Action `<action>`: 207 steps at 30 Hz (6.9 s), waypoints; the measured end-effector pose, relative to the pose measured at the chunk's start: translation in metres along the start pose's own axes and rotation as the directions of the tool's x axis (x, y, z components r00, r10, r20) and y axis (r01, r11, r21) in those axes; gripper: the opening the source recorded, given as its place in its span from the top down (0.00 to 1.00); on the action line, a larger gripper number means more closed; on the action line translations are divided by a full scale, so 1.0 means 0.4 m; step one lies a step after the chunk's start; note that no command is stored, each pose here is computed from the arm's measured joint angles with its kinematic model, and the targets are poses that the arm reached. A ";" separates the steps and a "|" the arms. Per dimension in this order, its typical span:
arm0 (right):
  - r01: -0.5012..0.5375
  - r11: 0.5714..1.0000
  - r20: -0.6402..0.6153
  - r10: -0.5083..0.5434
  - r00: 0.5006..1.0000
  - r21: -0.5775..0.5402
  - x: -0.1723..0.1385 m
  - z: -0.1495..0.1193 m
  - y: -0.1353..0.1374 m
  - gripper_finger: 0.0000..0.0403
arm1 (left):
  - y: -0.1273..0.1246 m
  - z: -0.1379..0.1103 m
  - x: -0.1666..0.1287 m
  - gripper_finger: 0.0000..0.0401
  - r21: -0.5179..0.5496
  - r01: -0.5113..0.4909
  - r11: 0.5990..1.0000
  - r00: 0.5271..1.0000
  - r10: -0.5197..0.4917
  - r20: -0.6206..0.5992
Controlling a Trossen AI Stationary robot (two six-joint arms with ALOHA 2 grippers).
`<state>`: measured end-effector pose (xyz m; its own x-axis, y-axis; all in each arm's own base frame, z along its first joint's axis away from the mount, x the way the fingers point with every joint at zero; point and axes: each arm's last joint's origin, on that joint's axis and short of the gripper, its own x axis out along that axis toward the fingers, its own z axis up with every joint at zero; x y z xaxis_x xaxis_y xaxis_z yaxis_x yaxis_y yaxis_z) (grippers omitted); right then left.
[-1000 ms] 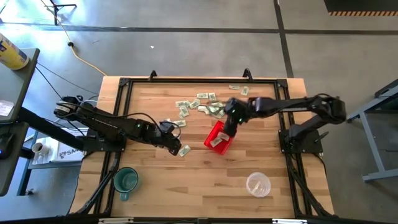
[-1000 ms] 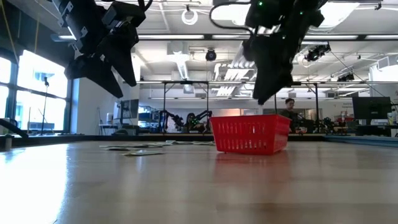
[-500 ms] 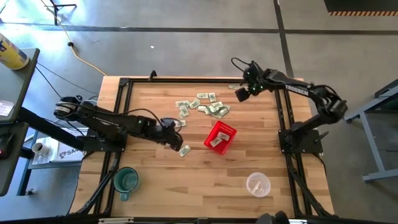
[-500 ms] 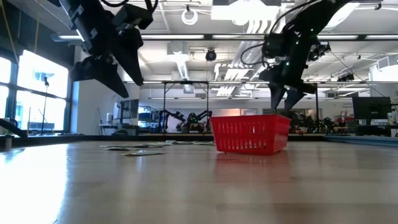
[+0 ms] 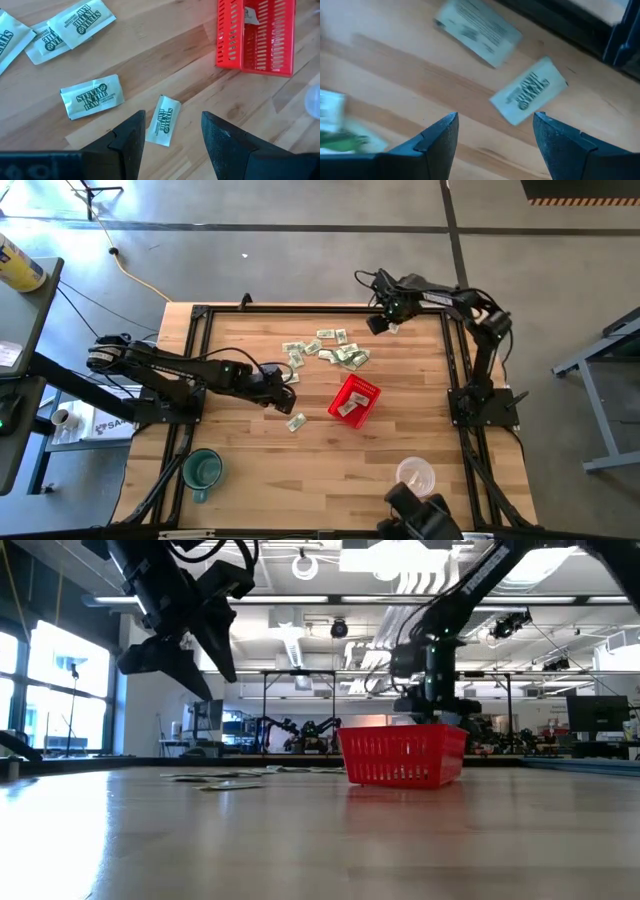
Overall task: Pick and place items into bin
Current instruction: Put the white stevia packet into the bin
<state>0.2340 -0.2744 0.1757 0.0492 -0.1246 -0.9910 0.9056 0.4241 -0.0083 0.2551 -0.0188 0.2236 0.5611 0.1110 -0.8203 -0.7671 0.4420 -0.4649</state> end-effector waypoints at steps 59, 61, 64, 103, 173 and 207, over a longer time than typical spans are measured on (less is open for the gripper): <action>-0.470 0.826 -0.253 0.404 0.879 -0.312 -0.149 -0.166 0.227 0.97 | 0.003 0.002 0.000 0.44 0.110 -0.023 0.994 0.999 0.020 0.029; -0.530 0.768 -0.318 0.433 0.843 -0.359 -0.157 -0.208 0.282 0.96 | 0.003 0.002 0.000 0.44 0.110 -0.022 0.994 0.999 0.019 0.029; -0.578 0.685 -0.390 0.434 0.812 -0.443 -0.160 -0.272 0.361 0.93 | 0.003 0.002 0.000 0.44 0.110 -0.022 0.994 0.999 0.019 0.028; -0.141 0.965 0.105 0.120 0.987 0.220 -0.065 -0.002 0.050 0.30 | 0.000 -0.001 0.000 0.44 0.108 0.006 0.994 1.000 -0.004 -0.014; -0.023 0.978 0.382 0.102 0.918 -0.206 -0.559 -0.492 0.151 0.41 | -0.271 0.255 0.322 0.69 0.842 0.126 0.525 0.992 -0.074 -0.102; 0.143 0.765 0.221 -0.001 0.975 -0.628 -0.400 -0.363 0.269 0.41 | -0.141 -0.033 0.204 0.26 0.469 -0.170 0.867 0.914 0.316 -0.253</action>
<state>0.2622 -0.0786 0.3138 0.1406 -0.3205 -0.9368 0.4353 0.8698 -0.2323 0.3399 -0.0462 0.1784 0.1914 0.0158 -0.9814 -0.6145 0.7815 -0.1073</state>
